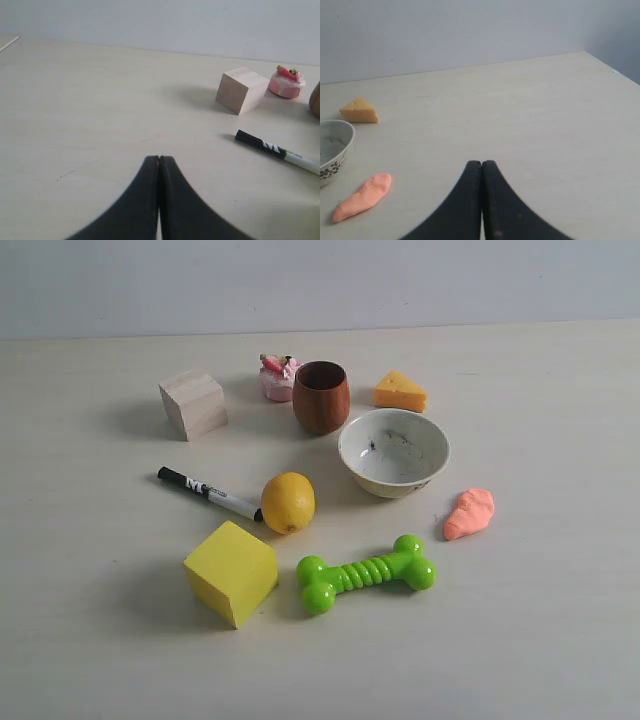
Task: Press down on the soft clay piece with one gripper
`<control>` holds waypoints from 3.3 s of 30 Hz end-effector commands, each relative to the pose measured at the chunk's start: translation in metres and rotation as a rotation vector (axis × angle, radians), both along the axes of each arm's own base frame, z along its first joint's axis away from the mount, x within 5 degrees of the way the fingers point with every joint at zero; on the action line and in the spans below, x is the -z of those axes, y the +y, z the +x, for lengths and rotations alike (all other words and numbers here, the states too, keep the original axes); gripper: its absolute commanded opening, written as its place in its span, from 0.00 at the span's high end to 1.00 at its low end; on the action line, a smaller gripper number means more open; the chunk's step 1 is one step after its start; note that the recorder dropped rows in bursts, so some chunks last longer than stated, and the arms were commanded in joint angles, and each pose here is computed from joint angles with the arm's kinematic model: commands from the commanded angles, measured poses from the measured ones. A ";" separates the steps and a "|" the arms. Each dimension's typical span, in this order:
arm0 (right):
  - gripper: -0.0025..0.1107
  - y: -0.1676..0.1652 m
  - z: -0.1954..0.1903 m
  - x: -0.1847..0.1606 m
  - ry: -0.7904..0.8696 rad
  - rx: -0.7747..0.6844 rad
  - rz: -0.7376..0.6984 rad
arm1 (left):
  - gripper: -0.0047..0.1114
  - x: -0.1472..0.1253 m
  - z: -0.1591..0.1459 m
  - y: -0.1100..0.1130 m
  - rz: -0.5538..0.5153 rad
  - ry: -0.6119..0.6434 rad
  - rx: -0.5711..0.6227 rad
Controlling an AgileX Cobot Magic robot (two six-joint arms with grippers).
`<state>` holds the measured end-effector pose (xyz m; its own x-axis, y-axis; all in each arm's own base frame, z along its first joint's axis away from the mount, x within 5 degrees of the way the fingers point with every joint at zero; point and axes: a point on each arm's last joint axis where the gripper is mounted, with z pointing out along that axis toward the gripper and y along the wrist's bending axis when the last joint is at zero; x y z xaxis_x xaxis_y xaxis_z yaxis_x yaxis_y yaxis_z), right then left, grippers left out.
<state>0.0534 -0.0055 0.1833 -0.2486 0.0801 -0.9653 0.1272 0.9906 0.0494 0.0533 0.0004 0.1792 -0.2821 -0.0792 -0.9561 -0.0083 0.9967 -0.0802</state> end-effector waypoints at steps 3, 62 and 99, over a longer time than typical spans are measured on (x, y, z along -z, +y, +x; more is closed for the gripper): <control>0.98 0.000 0.000 0.001 -0.004 -0.003 0.000 | 0.96 -0.002 0.000 0.000 -0.003 -0.014 -0.003; 0.98 0.093 0.225 -0.140 0.889 -0.523 -0.034 | 0.96 -0.002 0.000 0.000 -0.003 -0.014 -0.003; 0.98 0.115 0.268 0.018 1.185 -0.476 -0.140 | 0.96 -0.002 0.000 0.000 -0.003 -0.014 -0.003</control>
